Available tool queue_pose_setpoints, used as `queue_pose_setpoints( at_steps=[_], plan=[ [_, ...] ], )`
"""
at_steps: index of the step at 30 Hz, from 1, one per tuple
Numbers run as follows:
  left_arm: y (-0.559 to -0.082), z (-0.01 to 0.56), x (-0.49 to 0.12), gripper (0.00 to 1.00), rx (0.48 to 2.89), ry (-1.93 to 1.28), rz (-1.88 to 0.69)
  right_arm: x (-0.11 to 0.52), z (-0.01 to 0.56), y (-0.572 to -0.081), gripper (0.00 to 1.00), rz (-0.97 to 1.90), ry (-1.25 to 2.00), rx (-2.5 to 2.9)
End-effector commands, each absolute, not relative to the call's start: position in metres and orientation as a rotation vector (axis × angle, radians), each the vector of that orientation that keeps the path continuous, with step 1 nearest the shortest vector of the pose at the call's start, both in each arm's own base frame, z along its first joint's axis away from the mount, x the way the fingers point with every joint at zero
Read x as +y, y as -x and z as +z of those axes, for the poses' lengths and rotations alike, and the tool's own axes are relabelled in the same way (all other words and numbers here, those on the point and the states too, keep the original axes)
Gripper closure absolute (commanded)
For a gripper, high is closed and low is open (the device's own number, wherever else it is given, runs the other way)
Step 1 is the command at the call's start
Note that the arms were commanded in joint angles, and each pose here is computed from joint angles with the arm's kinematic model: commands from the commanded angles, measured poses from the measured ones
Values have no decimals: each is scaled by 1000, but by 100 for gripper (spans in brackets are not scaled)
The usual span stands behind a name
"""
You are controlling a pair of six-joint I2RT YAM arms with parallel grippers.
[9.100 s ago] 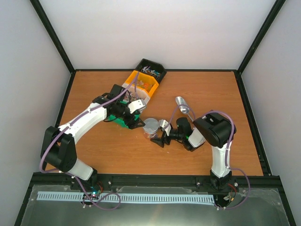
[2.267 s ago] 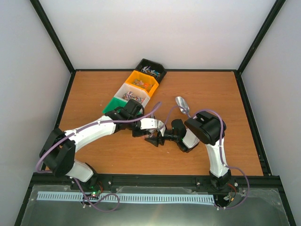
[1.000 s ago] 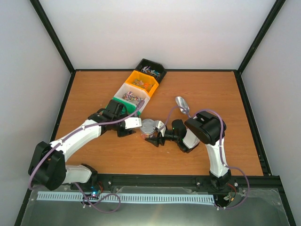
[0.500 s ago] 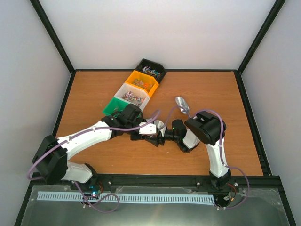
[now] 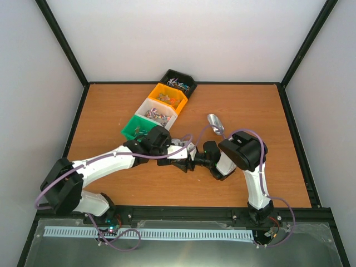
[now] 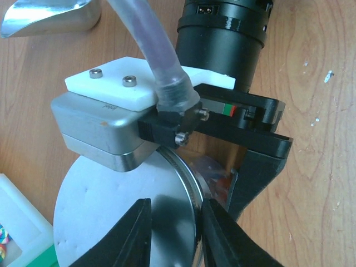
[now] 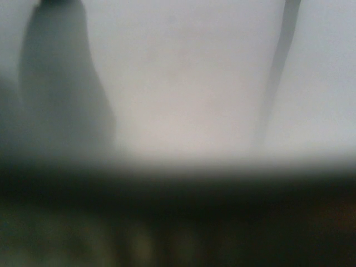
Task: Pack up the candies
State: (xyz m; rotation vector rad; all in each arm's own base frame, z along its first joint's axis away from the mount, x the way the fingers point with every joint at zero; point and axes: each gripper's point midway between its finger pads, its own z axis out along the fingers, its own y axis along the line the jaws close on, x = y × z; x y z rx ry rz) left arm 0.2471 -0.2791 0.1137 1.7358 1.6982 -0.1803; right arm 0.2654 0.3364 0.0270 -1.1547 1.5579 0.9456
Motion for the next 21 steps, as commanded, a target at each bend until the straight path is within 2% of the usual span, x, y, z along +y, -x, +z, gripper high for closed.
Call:
queue_pose_setpoints(
  at_steps=[1, 21],
  plan=[
    [-261, 113, -262, 74, 1705, -1717, -49, 335, 18, -253, 56, 973, 1191, 1570],
    [-263, 102, -224, 79, 1785, -1672, -32, 335, 17, -251, 59, 975, 1203, 1574]
  ],
)
